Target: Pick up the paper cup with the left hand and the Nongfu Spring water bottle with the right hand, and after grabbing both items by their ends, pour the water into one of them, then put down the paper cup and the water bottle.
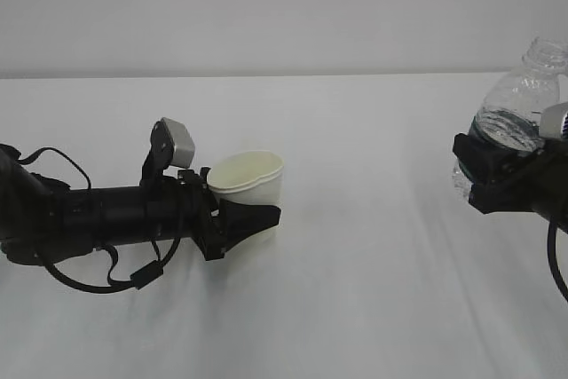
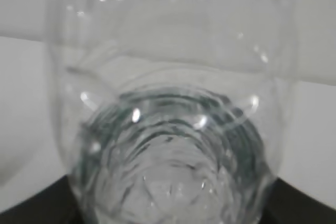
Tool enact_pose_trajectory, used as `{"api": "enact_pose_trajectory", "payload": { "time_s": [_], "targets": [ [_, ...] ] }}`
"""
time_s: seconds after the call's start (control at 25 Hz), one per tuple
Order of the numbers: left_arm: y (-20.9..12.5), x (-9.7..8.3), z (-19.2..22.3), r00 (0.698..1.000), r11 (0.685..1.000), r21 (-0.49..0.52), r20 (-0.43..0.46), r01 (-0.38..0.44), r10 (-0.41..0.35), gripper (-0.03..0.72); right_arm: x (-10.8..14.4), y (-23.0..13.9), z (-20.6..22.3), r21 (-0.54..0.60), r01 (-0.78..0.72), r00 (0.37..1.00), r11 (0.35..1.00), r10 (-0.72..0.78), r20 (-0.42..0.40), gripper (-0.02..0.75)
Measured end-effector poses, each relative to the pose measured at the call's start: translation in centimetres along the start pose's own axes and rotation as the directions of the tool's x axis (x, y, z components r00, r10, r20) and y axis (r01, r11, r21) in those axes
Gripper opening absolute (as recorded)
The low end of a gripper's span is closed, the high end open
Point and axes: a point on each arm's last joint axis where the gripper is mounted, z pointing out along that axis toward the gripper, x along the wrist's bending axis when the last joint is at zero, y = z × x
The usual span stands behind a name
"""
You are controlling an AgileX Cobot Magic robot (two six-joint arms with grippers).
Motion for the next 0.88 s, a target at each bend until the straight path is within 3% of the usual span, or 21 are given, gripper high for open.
{"api": "enact_pose_trajectory", "payload": {
  "time_s": [0.56, 0.88],
  "targets": [
    [2.6, -0.8, 2.8, 0.985, 1.0, 0.01, 0.171, -0.006, 0.004, 0.44, 0.0, 2.7, -1.9, 0.049, 0.066, 0.997, 0.997, -0.068, 0.029, 0.406],
    [3.7, -2.4, 4.7, 0.964, 0.998, 0.01, 0.258, -0.067, 0.062, 0.435, -0.1, 2.2, -2.2, 0.132, 0.067, 0.997, 0.989, -0.072, 0.037, 0.405]
  ]
}}
